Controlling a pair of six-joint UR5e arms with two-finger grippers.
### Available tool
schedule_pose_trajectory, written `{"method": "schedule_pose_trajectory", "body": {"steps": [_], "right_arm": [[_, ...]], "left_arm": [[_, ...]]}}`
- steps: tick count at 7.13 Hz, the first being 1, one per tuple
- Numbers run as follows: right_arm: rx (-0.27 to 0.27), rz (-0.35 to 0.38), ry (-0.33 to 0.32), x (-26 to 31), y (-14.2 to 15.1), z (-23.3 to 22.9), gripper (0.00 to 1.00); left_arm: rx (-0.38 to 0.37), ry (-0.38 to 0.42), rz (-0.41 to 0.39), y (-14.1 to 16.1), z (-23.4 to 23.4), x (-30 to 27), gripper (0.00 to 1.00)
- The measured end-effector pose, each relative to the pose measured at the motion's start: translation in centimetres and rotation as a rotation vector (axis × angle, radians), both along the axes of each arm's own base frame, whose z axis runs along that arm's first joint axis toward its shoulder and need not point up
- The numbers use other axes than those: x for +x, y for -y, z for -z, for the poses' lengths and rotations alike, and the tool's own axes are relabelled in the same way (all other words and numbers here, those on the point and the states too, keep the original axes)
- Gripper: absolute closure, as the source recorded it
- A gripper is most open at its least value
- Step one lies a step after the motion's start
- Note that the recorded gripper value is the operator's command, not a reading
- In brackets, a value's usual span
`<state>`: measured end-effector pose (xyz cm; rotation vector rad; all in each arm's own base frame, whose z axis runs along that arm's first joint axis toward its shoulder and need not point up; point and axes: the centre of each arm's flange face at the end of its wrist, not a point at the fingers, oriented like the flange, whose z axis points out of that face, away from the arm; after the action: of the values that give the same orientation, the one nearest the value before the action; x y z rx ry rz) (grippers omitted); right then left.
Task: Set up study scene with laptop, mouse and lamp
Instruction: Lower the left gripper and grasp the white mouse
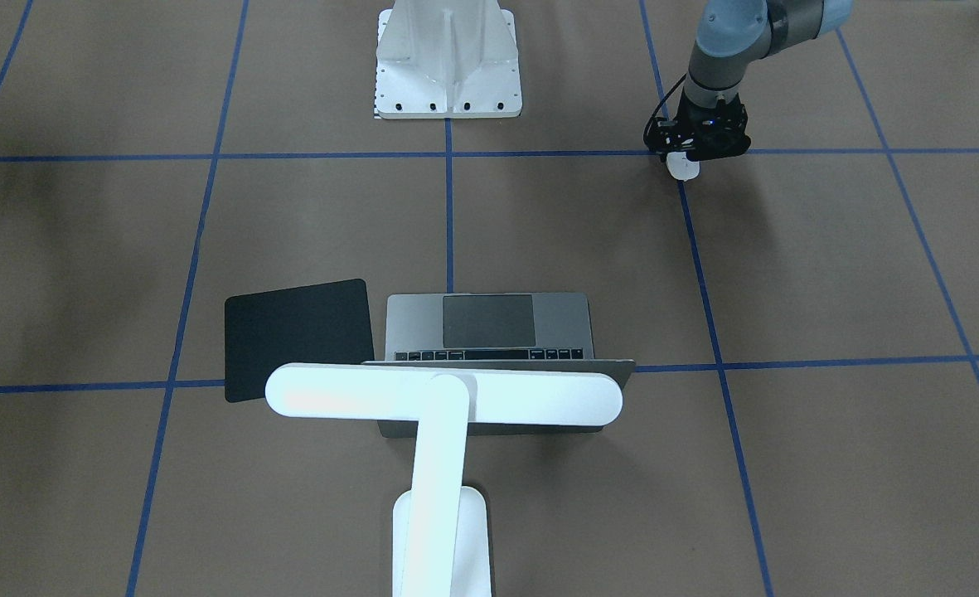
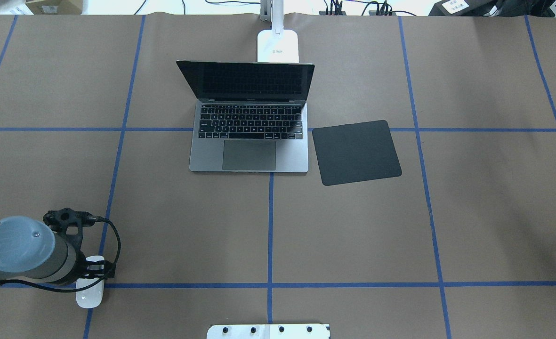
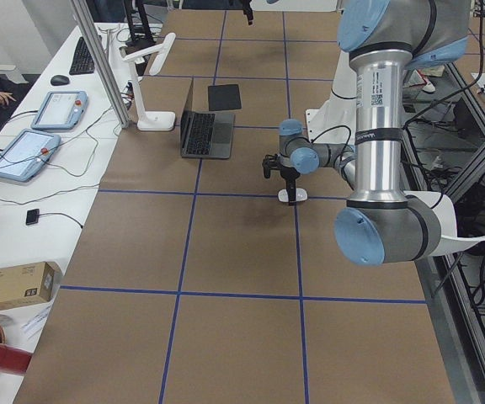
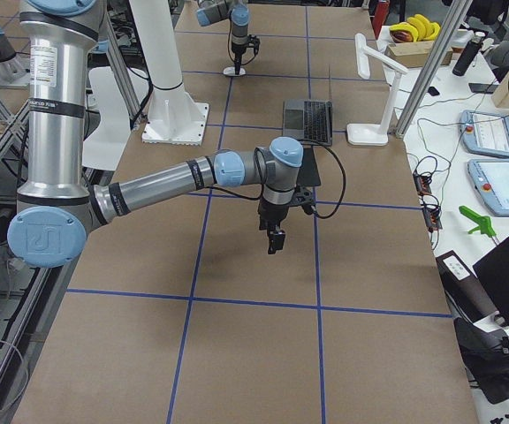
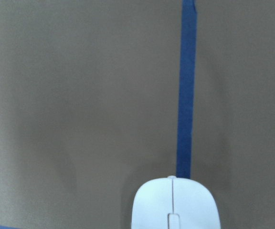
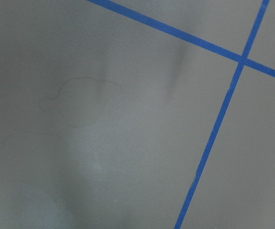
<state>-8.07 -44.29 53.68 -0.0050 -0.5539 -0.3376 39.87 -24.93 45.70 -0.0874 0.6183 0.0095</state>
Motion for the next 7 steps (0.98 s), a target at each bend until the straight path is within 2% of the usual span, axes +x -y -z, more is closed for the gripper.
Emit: {"method": "schedule_pose_trajectory", "body": {"steps": [2, 5, 7], "right_arm": [[0.001, -0.003, 0.0, 0.11, 0.08, 0.05, 0.0], [0.002, -0.006, 0.002, 0.17, 0.26, 0.26, 0.0], [0.003, -0.006, 0.002, 0.19, 0.32, 0.32, 0.0]], "left_arm": [[-0.001, -0.008, -0.002, -0.47, -0.16, 0.29, 0.34], [-0.001, -0.013, -0.001, -0.53, 0.01, 0.33, 0.45], [0.0, -0.016, -0.002, -0.55, 0.16, 0.3, 0.45]]}}
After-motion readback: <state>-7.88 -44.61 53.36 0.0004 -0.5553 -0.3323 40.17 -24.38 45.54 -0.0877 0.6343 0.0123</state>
